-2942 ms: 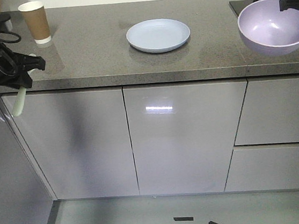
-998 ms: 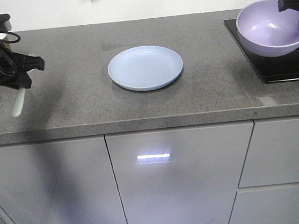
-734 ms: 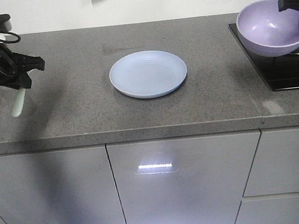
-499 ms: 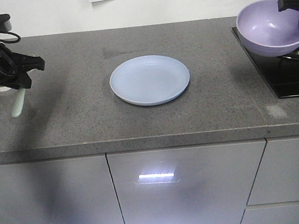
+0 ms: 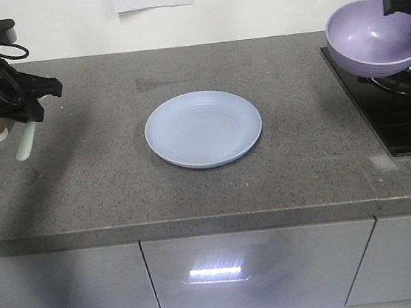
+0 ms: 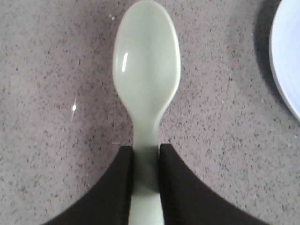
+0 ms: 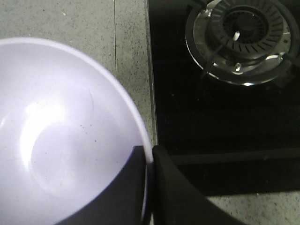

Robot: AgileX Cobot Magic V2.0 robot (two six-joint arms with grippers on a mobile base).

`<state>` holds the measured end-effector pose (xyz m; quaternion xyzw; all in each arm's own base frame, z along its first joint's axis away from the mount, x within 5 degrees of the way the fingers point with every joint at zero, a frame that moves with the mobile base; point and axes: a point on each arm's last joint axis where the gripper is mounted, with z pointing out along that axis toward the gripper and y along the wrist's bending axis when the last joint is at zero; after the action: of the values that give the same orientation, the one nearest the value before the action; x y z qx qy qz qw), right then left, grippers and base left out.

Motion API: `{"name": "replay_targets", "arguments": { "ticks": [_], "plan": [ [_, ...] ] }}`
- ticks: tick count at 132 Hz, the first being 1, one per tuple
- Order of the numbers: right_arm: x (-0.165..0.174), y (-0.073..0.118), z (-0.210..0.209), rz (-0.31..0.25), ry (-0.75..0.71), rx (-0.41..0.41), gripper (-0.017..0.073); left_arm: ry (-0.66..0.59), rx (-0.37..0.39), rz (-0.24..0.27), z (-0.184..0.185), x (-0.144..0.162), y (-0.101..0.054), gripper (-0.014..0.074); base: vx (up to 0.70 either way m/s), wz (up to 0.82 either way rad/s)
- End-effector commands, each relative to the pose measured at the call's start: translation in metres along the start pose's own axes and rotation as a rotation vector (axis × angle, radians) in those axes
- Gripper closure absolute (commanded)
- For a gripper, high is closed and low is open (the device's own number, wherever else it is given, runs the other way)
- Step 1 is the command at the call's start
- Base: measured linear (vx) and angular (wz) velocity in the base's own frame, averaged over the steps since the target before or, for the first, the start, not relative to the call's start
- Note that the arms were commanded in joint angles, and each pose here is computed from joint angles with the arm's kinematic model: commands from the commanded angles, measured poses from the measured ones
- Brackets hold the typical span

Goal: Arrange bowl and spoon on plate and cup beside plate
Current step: 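Drive forward until the blue plate is centered, holding spoon and bowl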

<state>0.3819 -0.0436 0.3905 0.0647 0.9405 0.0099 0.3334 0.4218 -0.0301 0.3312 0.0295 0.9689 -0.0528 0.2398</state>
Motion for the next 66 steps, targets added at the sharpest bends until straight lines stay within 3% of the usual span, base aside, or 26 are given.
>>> {"name": "replay_targets", "arguments": {
  "ticks": [1, 66],
  "plan": [
    [-0.0119, 0.0012, -0.0321, -0.015, -0.139, -0.001, 0.0566, -0.124, 0.015, 0.003, -0.0338, -0.008, -0.0058, 0.06, 0.13, -0.01],
    [-0.0119, 0.0012, -0.0321, -0.015, -0.139, -0.001, 0.0566, -0.124, 0.015, 0.003, -0.0338, -0.008, -0.0058, 0.06, 0.12, -0.01]
  ]
}}
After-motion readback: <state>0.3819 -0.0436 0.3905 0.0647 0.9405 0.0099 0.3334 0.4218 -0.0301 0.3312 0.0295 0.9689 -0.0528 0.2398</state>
